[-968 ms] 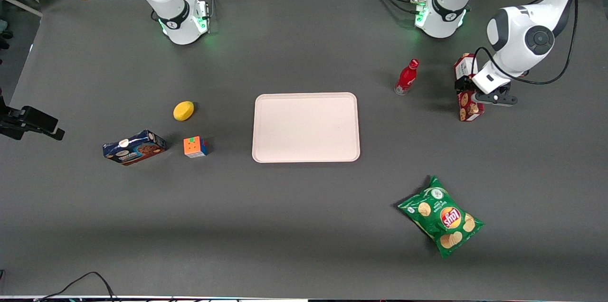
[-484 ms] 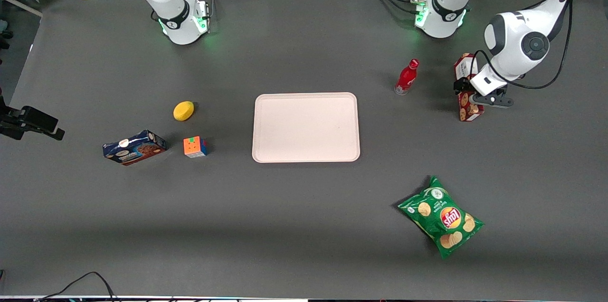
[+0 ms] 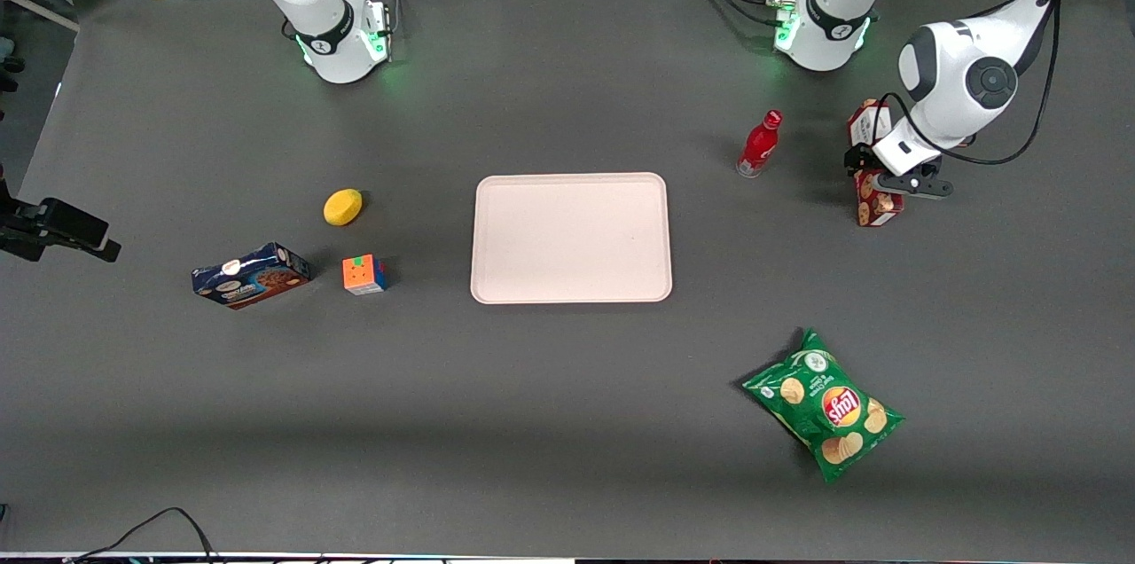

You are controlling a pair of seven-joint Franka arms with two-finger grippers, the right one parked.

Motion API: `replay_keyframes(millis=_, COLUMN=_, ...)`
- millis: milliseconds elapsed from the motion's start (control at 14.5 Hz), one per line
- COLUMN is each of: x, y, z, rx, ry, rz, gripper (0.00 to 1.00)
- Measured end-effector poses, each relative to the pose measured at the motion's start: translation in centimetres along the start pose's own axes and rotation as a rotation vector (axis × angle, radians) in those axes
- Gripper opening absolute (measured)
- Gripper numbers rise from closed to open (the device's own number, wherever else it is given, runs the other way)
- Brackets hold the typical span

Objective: Place red cookie box on tray
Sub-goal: 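Close the left gripper on the shortbread box and lift it, then carry the held box over the white tray with the left gripper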

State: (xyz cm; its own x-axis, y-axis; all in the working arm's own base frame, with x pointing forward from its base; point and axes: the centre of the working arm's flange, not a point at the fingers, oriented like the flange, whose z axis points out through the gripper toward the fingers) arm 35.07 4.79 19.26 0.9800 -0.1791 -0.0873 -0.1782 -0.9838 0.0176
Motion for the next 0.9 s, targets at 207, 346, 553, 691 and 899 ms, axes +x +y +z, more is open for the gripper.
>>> replay_keyframes(millis=207, x=-0.1, y=-0.7, z=-0.1, rx=0.002, ry=0.013, rz=-0.009, gripper=0.54)
replay_keyframes(millis=346, x=-0.1, y=-1.3, z=-0.3, rx=0.003, ry=0.02, rz=-0.016, gripper=0.33)
replay_keyframes(millis=553, x=0.9, y=-1.9, z=-1.2, rx=0.017, ry=0.06, rz=-0.006, gripper=0.31)
replay_keyframes(millis=691, x=2.4, y=-2.4, z=-2.8, rx=0.035, ry=0.109, rz=0.0, gripper=0.24)
replay_keyframes(millis=899, x=4.8, y=-3.1, z=-6.7, rx=0.052, ry=0.165, rz=0.005, gripper=0.22)
